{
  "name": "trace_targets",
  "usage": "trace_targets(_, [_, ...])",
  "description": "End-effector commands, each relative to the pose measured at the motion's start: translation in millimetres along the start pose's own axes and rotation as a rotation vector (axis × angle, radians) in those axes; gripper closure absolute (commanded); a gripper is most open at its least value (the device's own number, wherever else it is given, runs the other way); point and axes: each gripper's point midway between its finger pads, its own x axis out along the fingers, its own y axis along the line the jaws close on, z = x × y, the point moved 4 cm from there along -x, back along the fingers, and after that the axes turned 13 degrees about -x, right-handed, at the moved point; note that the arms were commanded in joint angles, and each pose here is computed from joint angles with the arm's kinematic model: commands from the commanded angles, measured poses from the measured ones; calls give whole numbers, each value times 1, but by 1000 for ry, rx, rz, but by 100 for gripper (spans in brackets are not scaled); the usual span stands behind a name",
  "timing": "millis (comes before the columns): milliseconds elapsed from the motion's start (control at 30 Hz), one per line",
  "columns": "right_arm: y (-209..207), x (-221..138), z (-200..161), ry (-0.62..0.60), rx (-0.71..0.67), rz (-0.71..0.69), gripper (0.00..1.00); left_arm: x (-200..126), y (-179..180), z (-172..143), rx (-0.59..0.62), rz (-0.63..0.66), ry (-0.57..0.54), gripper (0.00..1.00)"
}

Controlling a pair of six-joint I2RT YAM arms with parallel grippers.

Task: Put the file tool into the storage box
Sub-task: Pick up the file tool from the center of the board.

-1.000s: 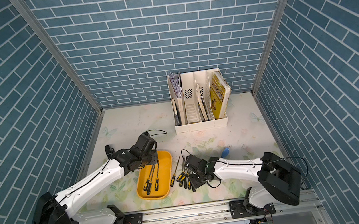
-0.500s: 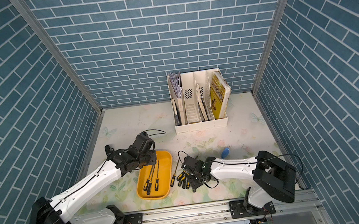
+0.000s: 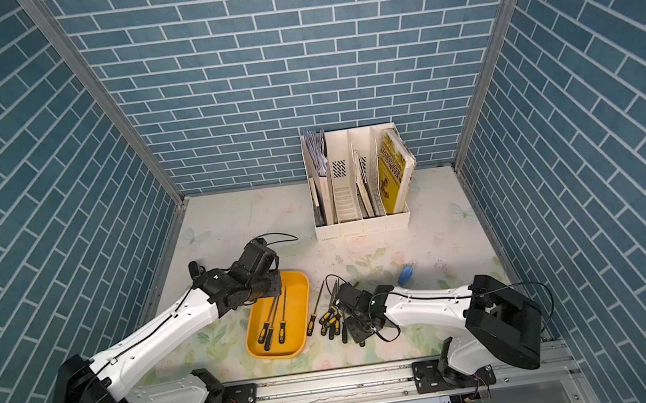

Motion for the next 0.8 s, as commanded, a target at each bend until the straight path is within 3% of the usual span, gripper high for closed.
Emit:
trace_targets(0, [-10,7,-25,81,27,-45,76,-5,3,1,2,10,-3,68])
trace_targets(333, [-32,-26,-21,15,44,-138,89,-17,-12,8,-21,-79,-5,68])
trace_targets(533, [-58,-60,-30,-10,106,-178,89,-28,-31,14,-51,-189,-1,65])
trace_targets(767, [-79,-75,-24,-7,138,-248,89,-25,-40,16,-62,-228,8,65])
